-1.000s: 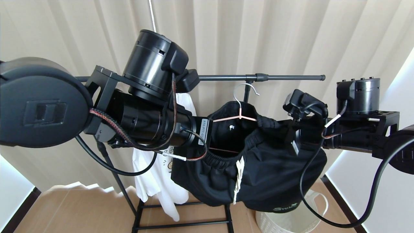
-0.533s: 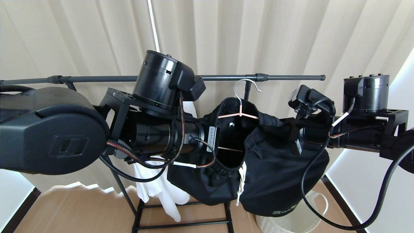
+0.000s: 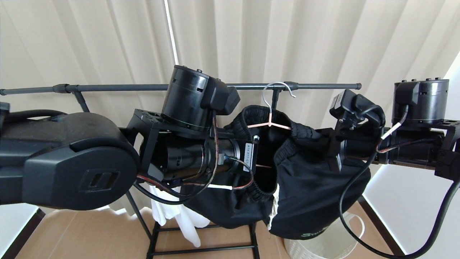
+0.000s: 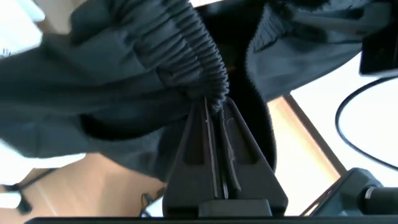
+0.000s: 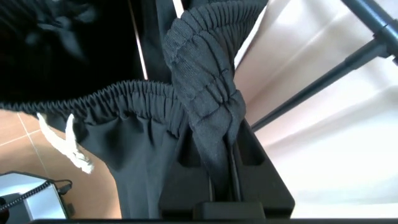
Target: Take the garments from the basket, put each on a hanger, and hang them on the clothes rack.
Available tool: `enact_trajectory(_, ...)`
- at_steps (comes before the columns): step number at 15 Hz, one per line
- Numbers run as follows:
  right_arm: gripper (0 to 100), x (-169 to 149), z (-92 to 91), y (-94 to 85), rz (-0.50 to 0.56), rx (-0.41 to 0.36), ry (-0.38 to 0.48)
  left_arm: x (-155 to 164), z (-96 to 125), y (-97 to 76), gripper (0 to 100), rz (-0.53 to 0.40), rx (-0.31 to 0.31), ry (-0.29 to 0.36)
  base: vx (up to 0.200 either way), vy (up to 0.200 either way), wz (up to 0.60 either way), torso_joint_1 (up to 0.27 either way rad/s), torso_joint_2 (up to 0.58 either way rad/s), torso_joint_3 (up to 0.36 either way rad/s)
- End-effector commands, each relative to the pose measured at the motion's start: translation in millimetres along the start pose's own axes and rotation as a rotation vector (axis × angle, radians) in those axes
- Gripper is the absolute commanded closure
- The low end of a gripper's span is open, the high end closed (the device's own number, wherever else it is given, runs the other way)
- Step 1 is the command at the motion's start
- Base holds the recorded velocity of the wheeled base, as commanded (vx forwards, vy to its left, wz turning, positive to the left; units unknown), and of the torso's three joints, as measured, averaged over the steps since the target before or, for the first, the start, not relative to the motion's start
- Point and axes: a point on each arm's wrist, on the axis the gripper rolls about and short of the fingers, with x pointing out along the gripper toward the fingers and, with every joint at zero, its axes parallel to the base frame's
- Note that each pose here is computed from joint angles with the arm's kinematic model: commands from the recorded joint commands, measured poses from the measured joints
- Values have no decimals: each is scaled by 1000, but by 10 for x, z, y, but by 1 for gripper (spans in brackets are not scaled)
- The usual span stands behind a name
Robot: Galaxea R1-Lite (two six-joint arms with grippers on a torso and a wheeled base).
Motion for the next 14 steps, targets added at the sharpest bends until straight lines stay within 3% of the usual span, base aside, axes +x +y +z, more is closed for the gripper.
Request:
enact_trajectory(1,100,-31,26,5,-6,-12,-22,62,-57,7,100,3,2,14,0,0,0,0,0,0)
enact_trajectory(7,100,-84,45,24,-40,-20,-83,125,-43,-1,100,-11,-4,-57,0,0,0,0,0,0)
enact_trajectory(11,100,-136,63,44,-43,-24,-92,168,-50,8,100,8,-6,-65,0,0,0,0,0,0)
enact_trajectory(12,100,-140,65,45,-43,-24,-92,168,-50,9,0,10,-6,-66,0,0,0,0,0,0)
enact_trajectory(14,100,-144,66,47,-44,-26,-93,168,-50,9,0,10,-6,-66,0,0,0,0,0,0)
